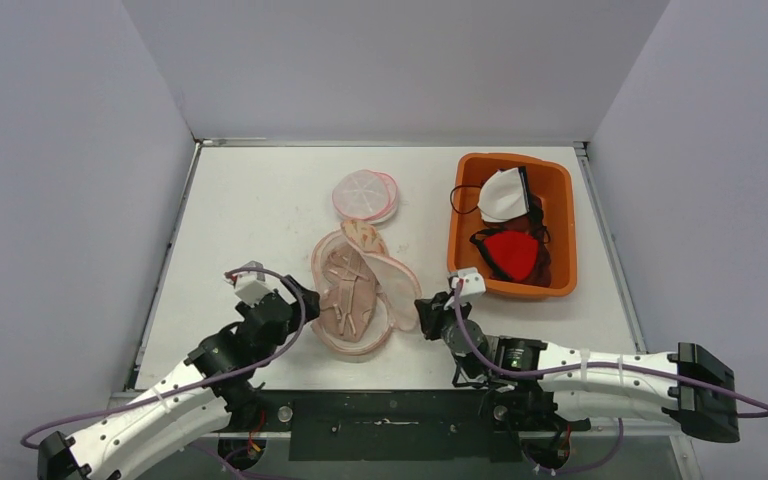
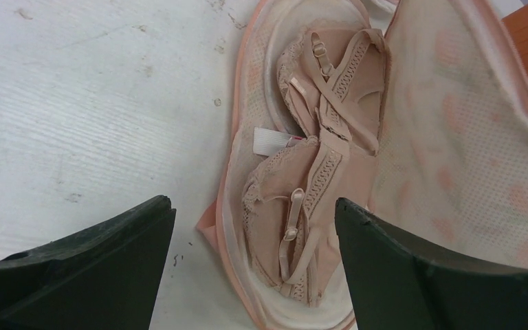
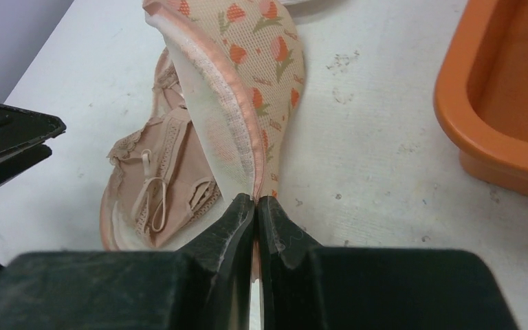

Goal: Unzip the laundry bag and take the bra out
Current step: Open the laundry bag at the center of the board.

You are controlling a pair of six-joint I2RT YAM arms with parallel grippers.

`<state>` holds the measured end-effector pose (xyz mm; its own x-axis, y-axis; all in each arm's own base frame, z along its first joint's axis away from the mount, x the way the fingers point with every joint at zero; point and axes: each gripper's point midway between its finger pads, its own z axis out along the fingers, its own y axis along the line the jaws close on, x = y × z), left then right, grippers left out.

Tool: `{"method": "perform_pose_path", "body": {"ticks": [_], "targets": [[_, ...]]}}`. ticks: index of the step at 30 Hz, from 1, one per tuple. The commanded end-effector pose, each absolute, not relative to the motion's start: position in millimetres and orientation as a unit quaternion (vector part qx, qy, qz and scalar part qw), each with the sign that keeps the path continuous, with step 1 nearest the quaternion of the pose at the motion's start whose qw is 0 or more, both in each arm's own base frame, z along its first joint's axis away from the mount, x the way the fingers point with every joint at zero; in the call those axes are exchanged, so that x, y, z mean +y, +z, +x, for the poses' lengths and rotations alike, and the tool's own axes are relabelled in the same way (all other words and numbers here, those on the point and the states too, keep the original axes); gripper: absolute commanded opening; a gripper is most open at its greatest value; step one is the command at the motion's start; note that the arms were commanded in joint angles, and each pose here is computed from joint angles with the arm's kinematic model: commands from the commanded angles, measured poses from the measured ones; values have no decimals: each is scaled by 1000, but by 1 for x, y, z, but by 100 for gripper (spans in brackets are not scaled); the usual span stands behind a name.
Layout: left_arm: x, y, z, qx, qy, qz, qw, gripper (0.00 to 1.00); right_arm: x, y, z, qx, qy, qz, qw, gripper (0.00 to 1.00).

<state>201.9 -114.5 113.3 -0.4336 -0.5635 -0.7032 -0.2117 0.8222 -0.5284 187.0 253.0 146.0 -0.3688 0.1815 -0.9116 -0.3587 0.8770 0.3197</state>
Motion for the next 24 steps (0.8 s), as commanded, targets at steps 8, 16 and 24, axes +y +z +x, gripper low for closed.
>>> {"method": "perform_pose_path", "body": {"ticks": [8, 16, 24], "targets": [[-146, 110, 236, 841, -244, -195, 441, 85, 204, 126, 180, 805, 216, 3, 553, 8], [-144, 93, 246, 853, -227, -202, 425, 85, 217, 155, 164, 790, 231, -62, 565, 70], [-138, 95, 245, 849, -222, -216, 428, 84, 252, 204, 156, 776, 228, -132, 573, 76]]}}
